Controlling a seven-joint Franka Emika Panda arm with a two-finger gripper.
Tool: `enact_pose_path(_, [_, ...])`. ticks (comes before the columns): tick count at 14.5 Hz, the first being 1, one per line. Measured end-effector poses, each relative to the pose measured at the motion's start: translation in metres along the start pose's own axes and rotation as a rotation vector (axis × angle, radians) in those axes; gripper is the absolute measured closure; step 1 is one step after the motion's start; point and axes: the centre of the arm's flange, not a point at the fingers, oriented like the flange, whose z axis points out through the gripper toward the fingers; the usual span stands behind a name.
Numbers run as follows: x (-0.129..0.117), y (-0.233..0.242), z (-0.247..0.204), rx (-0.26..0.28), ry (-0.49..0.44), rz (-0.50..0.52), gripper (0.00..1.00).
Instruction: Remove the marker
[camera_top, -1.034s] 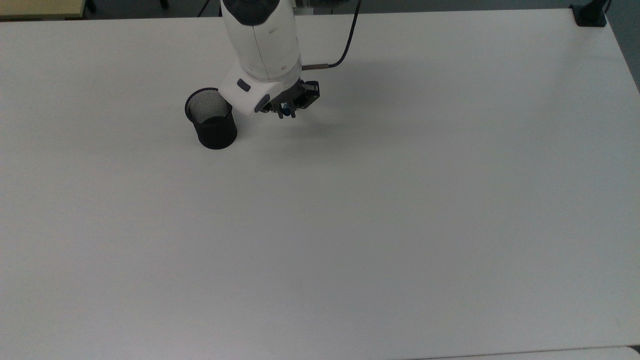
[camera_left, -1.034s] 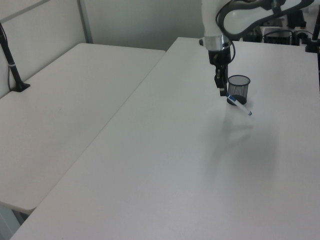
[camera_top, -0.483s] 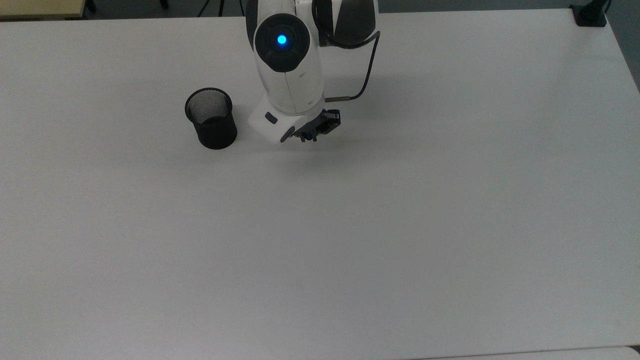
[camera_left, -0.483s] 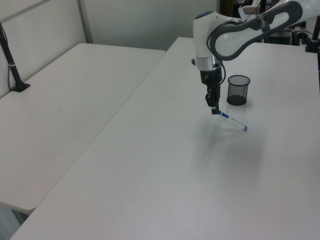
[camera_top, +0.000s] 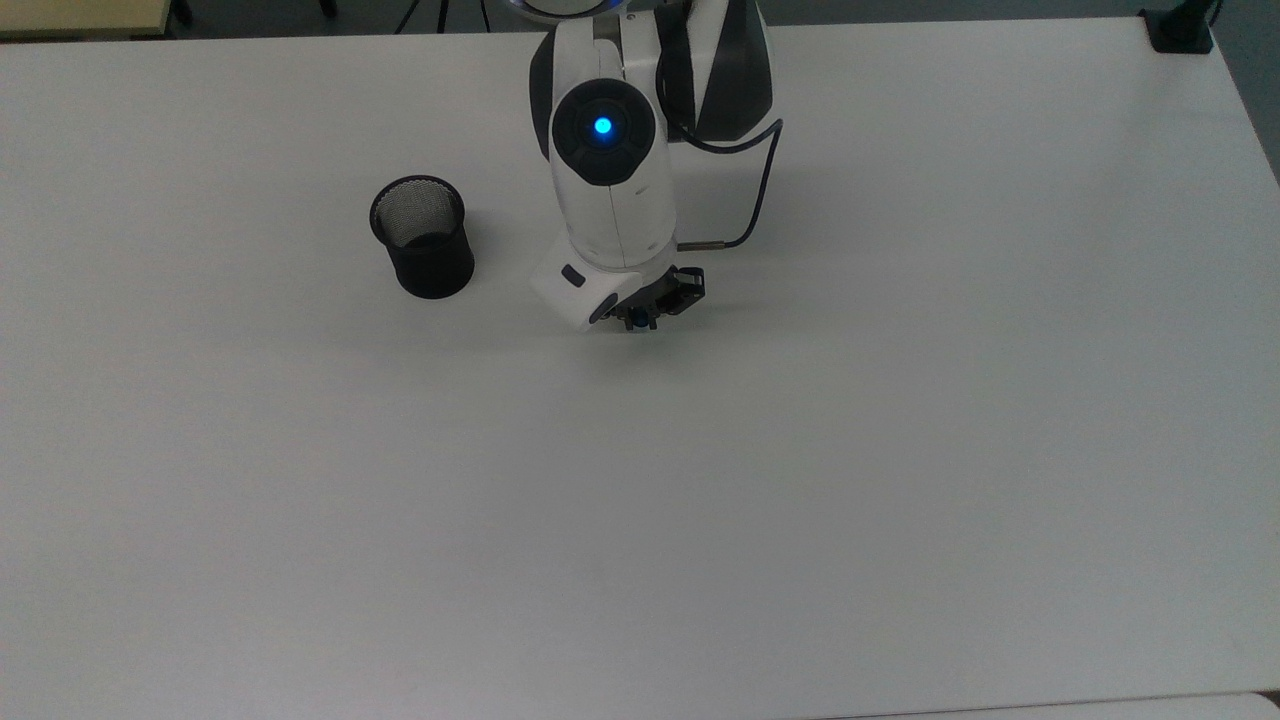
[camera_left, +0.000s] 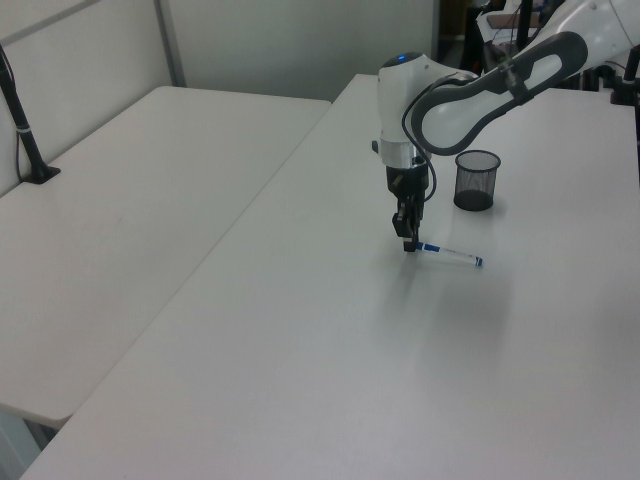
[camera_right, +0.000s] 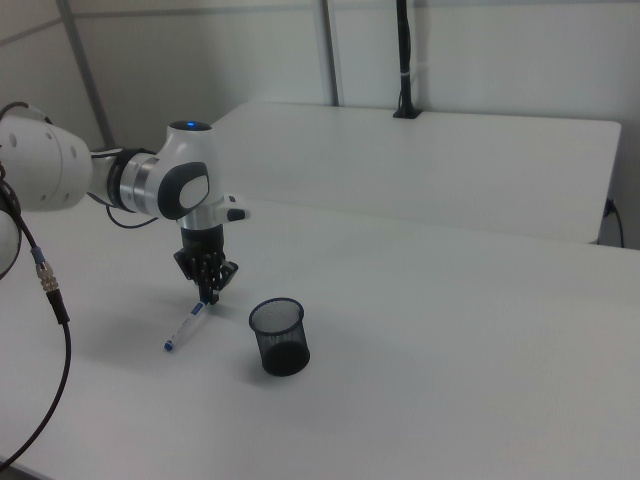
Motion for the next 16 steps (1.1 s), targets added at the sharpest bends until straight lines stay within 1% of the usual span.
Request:
enact_pose_path(1, [0.000, -0.002, 0.003, -0.001, 0.000, -0.003, 0.77])
enact_pose_path(2, [0.001, -0.003, 0.004, -0.001, -0.002, -0.003, 0.64])
enact_pose_path(4, [0.002, -0.003, 0.001, 0.000, 0.004, -0.002, 0.46])
enact_pose_path(5, [0.003, -0.003, -0.003, 0.001, 0.013, -0.001, 0.30])
enact_pose_path(7, [0.004, -0.002, -0.016, 0.002, 0.029, 0.000, 0.10])
enact_pose_path(8, [0.002, -0.002, -0.027, 0.003, 0.029, 0.001, 0.01])
enact_pose_path(10, [-0.007, 0.000, -0.060, 0.002, 0.025, 0.010, 0.00])
enact_pose_path(12, [-0.019, 0.004, -0.104, -0.003, 0.046, 0.021, 0.00])
enact_pose_path(16, [-0.059, 0.029, -0.195, -0.047, 0.087, 0.056, 0.00])
